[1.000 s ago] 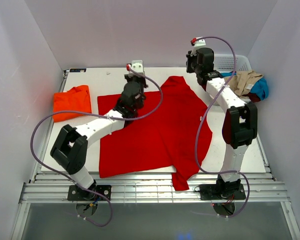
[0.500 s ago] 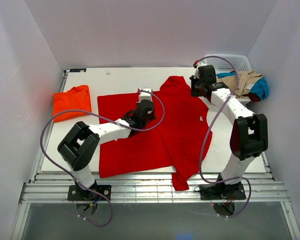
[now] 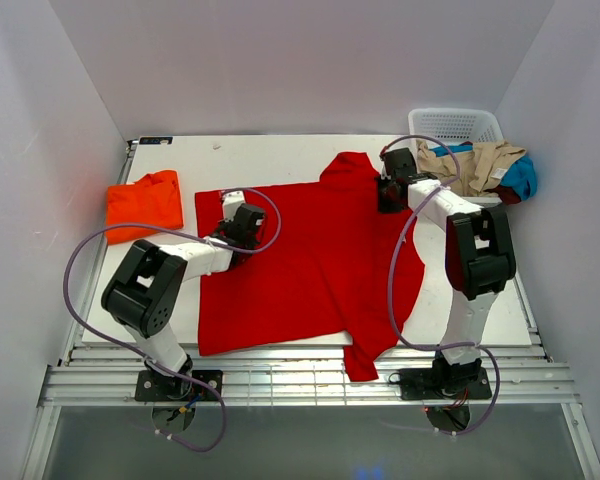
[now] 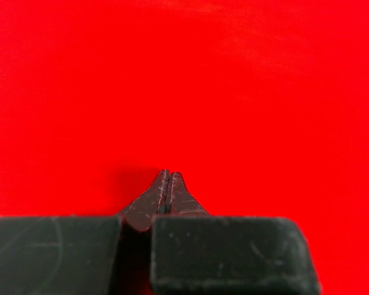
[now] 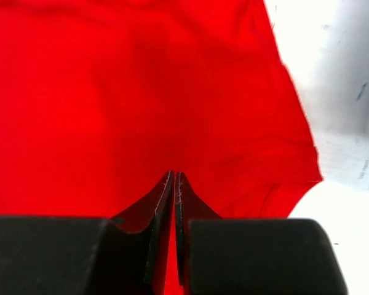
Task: Fold and stack the t-shirts
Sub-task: Flatten out the tshirt
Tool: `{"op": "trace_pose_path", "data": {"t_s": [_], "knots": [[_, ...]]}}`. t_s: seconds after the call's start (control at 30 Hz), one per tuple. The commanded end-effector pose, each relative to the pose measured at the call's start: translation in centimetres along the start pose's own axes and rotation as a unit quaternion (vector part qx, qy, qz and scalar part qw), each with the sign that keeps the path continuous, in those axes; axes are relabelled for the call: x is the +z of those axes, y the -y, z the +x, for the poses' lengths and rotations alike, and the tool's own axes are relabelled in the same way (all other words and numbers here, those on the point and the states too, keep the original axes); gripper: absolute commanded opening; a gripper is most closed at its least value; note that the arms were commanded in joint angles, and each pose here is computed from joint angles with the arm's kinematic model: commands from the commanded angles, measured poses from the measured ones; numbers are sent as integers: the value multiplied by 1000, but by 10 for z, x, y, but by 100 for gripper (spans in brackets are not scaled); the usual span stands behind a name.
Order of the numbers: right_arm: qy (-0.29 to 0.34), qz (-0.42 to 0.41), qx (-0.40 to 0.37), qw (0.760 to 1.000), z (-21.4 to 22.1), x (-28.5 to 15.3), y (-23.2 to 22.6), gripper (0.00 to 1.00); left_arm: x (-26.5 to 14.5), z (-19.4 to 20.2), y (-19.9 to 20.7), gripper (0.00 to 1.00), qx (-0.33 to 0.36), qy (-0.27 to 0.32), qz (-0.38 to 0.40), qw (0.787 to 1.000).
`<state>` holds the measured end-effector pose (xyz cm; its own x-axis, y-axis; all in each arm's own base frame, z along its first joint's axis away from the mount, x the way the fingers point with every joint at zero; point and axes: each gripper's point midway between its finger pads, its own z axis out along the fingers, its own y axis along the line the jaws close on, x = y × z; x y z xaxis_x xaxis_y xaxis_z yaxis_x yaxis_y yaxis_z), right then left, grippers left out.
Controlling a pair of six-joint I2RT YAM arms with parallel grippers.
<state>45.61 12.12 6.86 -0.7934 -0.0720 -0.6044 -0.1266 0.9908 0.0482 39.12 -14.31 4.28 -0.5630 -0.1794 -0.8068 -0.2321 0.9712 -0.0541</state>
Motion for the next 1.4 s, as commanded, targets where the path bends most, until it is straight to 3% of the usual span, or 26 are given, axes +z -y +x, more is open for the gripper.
{"op": "trace_pose_path", "data": {"t_s": [0.0, 0.63, 0.93, 1.37], "knots": [[-16, 18, 10, 1000, 11, 7, 5, 9, -5, -24, -21, 0, -42, 23, -10, 999], [-93, 43, 22, 995, 34, 56, 17, 9, 58, -4, -63, 0, -61, -59, -37, 996], [-92, 35, 24, 995, 6, 76, 23, 9, 95, -23, -59, 0, -58, -66, -38, 995], [-32, 8, 16, 999, -64, 100, 21, 9, 120, -41, -55, 0, -49, -60, -39, 996]]}}
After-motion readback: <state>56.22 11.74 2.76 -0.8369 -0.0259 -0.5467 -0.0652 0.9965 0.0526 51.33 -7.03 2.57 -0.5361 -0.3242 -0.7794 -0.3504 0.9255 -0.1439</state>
